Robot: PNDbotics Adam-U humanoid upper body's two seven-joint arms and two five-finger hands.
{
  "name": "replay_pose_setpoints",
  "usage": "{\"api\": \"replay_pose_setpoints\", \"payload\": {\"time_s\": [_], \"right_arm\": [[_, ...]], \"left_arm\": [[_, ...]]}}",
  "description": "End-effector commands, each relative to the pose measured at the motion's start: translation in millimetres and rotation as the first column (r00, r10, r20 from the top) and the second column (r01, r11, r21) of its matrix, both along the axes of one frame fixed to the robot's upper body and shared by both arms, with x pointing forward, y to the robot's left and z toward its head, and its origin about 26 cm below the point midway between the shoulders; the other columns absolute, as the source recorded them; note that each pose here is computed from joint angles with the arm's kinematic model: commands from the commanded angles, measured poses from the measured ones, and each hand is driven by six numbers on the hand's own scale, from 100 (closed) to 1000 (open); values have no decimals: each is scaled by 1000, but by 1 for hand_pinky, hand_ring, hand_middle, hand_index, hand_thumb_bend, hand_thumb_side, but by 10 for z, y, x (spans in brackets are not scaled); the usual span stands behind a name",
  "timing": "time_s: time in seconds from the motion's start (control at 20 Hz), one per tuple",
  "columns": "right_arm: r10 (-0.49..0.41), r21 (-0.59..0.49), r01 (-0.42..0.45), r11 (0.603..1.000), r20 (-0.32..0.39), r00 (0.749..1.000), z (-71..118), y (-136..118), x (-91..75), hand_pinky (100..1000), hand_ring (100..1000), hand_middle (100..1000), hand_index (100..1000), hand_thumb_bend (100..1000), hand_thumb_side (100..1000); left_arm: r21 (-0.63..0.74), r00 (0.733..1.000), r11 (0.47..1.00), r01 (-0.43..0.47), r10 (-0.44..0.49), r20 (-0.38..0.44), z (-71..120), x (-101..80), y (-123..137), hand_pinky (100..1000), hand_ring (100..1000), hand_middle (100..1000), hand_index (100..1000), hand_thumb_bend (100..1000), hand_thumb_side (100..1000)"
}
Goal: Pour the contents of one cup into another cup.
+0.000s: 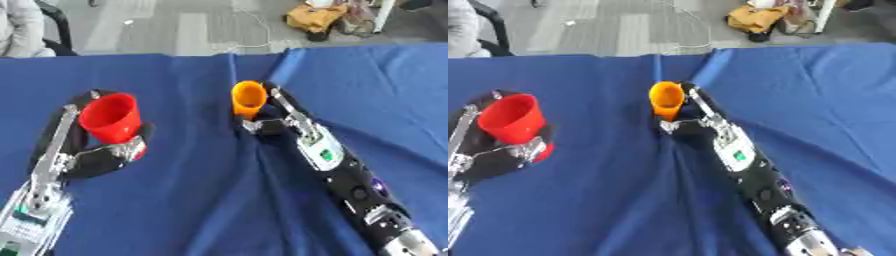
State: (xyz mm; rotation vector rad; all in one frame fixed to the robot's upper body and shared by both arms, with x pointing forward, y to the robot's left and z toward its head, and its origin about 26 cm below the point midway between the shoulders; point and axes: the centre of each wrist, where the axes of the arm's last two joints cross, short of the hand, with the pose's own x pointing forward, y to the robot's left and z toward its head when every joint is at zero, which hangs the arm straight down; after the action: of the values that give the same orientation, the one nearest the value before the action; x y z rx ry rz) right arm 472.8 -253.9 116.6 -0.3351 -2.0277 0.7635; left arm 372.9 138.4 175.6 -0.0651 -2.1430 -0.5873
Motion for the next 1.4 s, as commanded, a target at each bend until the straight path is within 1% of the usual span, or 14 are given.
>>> {"api": "replay_pose_setpoints", "payload": {"time_s": [0.05,0.1,0.15,0.2,0.35,0.5,0.55,0.65,0.7,0.8,1.15,1.3,1.35,1.4], "right_arm": [[-12,4,12,1000,45,999,124,83,33,559,758,644,687,185,100],[-23,12,23,1000,48,999,125,91,34,551,750,622,669,165,100],[-35,20,34,999,52,998,126,96,35,533,733,581,626,118,100],[-48,31,47,998,55,997,126,100,36,524,726,553,597,100,100],[-82,60,78,995,65,994,132,113,35,515,724,495,530,100,100],[-101,77,96,992,74,992,147,119,31,513,726,473,503,100,100],[-106,83,100,992,78,991,158,116,30,513,725,441,467,100,100],[-115,94,107,990,85,990,183,111,27,513,724,432,457,100,100],[-121,101,112,989,91,989,201,105,27,512,720,403,416,100,100],[-131,108,120,987,100,986,234,93,24,511,714,380,384,100,100],[-159,108,146,983,131,979,337,8,9,513,696,339,339,100,100],[-163,88,151,985,142,976,383,-66,-1,512,691,332,332,100,100],[-160,81,150,985,144,976,397,-96,-5,512,691,333,333,100,100],[-159,71,150,986,146,976,412,-132,-10,512,690,332,333,100,100]], "left_arm": [[-4,999,1000,14,-14,32,105,-11,-9,372,408,407,635,382,100],[-4,999,1000,15,-15,32,105,-11,-12,372,408,407,635,381,100],[-5,999,1000,15,-15,32,105,-12,-14,372,408,407,635,381,100],[-5,999,1000,16,-16,31,105,-12,-16,372,407,407,635,381,100],[-5,999,1000,15,-15,30,99,-12,-18,372,407,407,635,380,100],[-5,999,1000,14,-14,30,96,-11,-16,372,407,407,635,380,100],[-5,999,1000,14,-14,31,98,-11,-15,372,407,407,635,379,100],[-6,999,1000,13,-13,32,101,-12,-11,372,407,407,635,378,100],[-6,999,1000,13,-12,33,104,-14,-9,373,407,407,635,377,100],[-9,999,1000,12,-12,36,111,-19,-4,373,407,407,634,376,100],[-25,998,1000,8,-6,58,173,-70,51,375,407,406,634,376,100],[-29,998,1000,2,0,70,207,-100,98,375,407,406,634,378,100],[-30,997,1000,-1,3,73,214,-109,116,375,406,406,634,348,100],[-30,997,1000,-5,8,74,218,-117,136,375,406,406,634,379,100]]}}
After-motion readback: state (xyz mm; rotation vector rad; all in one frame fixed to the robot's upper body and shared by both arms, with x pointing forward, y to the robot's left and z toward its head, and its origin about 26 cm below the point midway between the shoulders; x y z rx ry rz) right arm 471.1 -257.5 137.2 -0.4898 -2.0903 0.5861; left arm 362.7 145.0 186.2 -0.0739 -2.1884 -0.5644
